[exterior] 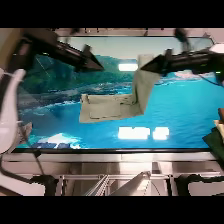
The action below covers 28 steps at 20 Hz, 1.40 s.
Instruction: Fold the shirts.
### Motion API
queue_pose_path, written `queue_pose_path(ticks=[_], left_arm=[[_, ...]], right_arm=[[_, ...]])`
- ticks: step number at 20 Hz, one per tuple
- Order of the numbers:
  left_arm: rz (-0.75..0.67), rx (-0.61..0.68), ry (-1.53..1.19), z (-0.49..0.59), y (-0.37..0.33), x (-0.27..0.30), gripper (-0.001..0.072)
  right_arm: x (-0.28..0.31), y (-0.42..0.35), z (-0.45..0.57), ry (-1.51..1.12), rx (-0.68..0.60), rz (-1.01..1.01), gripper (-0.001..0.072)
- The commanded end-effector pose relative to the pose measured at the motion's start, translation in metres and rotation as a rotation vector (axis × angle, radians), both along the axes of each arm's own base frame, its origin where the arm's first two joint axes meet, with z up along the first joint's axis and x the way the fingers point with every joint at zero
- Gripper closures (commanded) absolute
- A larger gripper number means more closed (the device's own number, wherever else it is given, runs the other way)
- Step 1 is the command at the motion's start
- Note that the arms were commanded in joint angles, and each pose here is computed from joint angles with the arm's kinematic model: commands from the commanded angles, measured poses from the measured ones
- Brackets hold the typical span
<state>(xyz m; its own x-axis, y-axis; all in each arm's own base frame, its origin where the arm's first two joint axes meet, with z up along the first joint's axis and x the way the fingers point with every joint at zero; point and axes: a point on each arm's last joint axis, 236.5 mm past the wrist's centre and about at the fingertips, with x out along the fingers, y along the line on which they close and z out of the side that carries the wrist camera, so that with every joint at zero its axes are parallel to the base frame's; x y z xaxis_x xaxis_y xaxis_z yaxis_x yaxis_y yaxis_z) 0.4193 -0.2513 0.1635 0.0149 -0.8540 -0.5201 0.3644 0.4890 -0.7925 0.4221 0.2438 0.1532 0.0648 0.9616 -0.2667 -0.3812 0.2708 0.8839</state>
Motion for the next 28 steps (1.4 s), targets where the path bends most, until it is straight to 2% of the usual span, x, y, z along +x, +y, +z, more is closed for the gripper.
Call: queue_pose_path(ticks=[1, 3, 4, 5, 8, 12, 13, 16, 17, 19, 24, 28], left_arm=[[0.158, 0.099, -0.092, 0.037, 0.093, -0.025, 0.0687], [0.198, 0.11, -0.083, 0.038, 0.115, -0.045, 0.0687], [0.207, 0.113, -0.074, 0.035, 0.121, -0.054, 0.0687], [0.215, 0.114, -0.073, 0.032, 0.124, -0.062, 0.0687], [0.227, 0.115, -0.063, 0.02, 0.13, -0.084, 0.0687], [0.251, 0.113, -0.032, 0.002, 0.135, -0.109, 0.0687], [0.245, 0.113, -0.032, -0.003, 0.133, -0.116, 0.0687], [0.248, 0.108, 0.0, -0.018, 0.129, -0.132, 0.0687], [0.256, 0.106, 0.02, -0.029, 0.127, -0.14, 0.0687], [0.269, 0.104, 0.027, -0.038, 0.124, -0.15, 0.0687], [0.33, 0.107, -0.024, -0.04, 0.124, -0.153, 0.0687], [0.322, 0.103, -0.009, -0.038, 0.122, -0.161, 0.0687]], right_arm=[[-0.009, 0.126, -0.05, 0.013, -0.063, -0.002, 0.0692], [-0.024, 0.18, -0.106, 0.067, -0.112, 0.009, 0.0664], [-0.029, 0.199, -0.129, 0.091, -0.119, 0.003, 0.0416], [-0.033, 0.212, -0.142, 0.111, -0.11, 0.003, 0.0265], [-0.036, 0.211, -0.126, 0.132, -0.026, 0.037, 0.0275], [-0.003, 0.113, -0.069, 0.143, 0.029, 0.033, 0.0278], [0.005, 0.078, -0.066, 0.156, -0.006, 0.013, 0.0278], [0.019, -0.028, -0.087, 0.2, -0.222, -0.104, 0.0297], [0.018, -0.089, -0.113, 0.23, -0.393, -0.194, 0.0297], [0.008, -0.136, -0.148, 0.293, -0.533, -0.243, 0.0003], [-0.012, -0.112, -0.221, 0.462, -0.536, -0.164, 0.0003], [-0.008, -0.038, -0.243, 0.507, -0.361, -0.108, 0.0004]])
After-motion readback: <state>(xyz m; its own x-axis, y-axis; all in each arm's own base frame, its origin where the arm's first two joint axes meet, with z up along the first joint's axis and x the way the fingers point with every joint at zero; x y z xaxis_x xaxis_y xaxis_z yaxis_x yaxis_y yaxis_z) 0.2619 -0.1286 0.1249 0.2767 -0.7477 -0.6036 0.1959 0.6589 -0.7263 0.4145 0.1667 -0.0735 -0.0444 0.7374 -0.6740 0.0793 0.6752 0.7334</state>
